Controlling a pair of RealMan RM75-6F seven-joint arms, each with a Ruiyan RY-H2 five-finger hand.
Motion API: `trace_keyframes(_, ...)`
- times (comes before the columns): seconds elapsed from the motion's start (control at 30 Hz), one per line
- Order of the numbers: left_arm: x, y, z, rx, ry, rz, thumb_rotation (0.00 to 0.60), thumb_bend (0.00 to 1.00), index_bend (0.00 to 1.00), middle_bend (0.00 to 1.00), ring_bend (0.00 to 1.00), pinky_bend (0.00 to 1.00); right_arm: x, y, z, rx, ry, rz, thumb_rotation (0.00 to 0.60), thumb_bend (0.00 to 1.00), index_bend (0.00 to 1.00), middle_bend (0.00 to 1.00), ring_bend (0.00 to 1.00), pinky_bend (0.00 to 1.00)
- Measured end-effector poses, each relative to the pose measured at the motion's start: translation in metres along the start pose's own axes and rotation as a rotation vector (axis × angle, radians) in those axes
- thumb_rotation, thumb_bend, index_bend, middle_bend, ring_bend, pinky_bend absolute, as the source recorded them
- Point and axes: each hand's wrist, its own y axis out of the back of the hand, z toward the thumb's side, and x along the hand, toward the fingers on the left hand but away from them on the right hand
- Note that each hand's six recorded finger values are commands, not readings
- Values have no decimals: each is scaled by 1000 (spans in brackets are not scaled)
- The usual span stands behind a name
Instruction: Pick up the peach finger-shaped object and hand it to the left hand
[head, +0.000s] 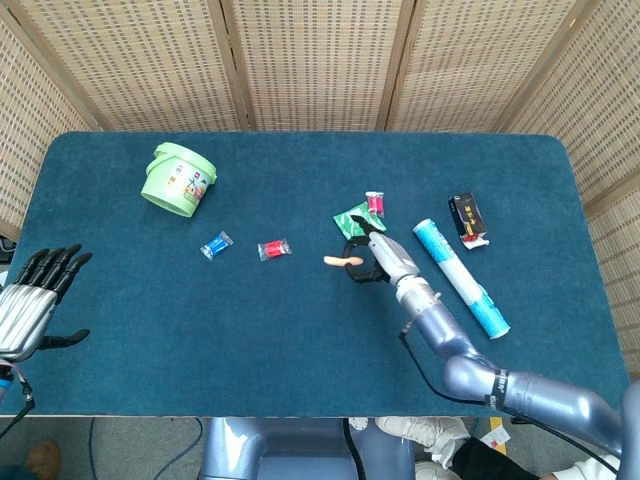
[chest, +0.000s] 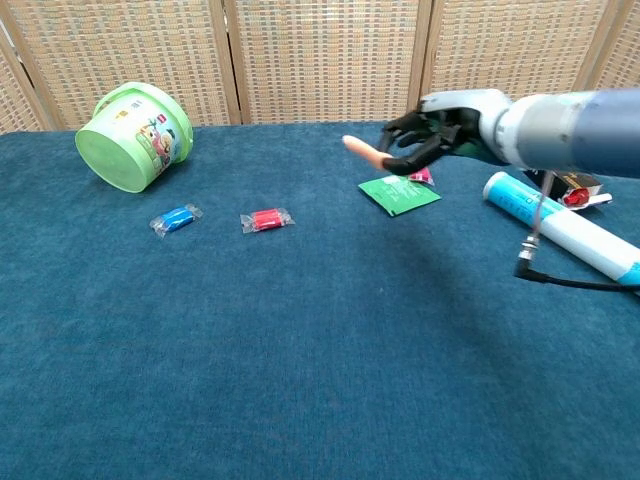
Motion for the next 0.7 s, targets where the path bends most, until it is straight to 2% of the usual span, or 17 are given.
trace_keyframes(0.07, 8, 5, 10, 19, -39, 6, 600, 0, 0, 0, 0, 0, -4, -10, 14, -29, -1, 28, 600, 662, 659, 80, 0, 0)
trace_keyframes(0.2, 28, 17, 37, 55, -149, 40, 600, 0, 0, 0, 0, 0, -10, -46, 44, -72, 18, 102, 600, 666, 660, 81, 0, 0)
trace_keyframes(0.33, 45, 17, 64, 73, -243, 78, 600, 0, 6, 0, 0, 0, -9, -70, 57, -102, 27, 140, 600, 666, 670, 86, 0, 0)
trace_keyframes(0.5, 60, 5, 94, 70, -323, 89, 600, 9, 131, 0, 0, 0, -10, -86, 61, -129, 33, 144, 600, 669, 676, 96, 0, 0)
trace_keyframes(0.57, 63, 2, 101, 69, -341, 95, 600, 46, 175, 0, 0, 0, -11, -89, 61, -135, 32, 140, 600, 670, 677, 96, 0, 0)
trace_keyframes(0.7, 70, -5, 115, 63, -377, 122, 600, 196, 286, 0, 0, 0, -14, -91, 59, -145, 25, 130, 600, 670, 679, 97, 0, 0)
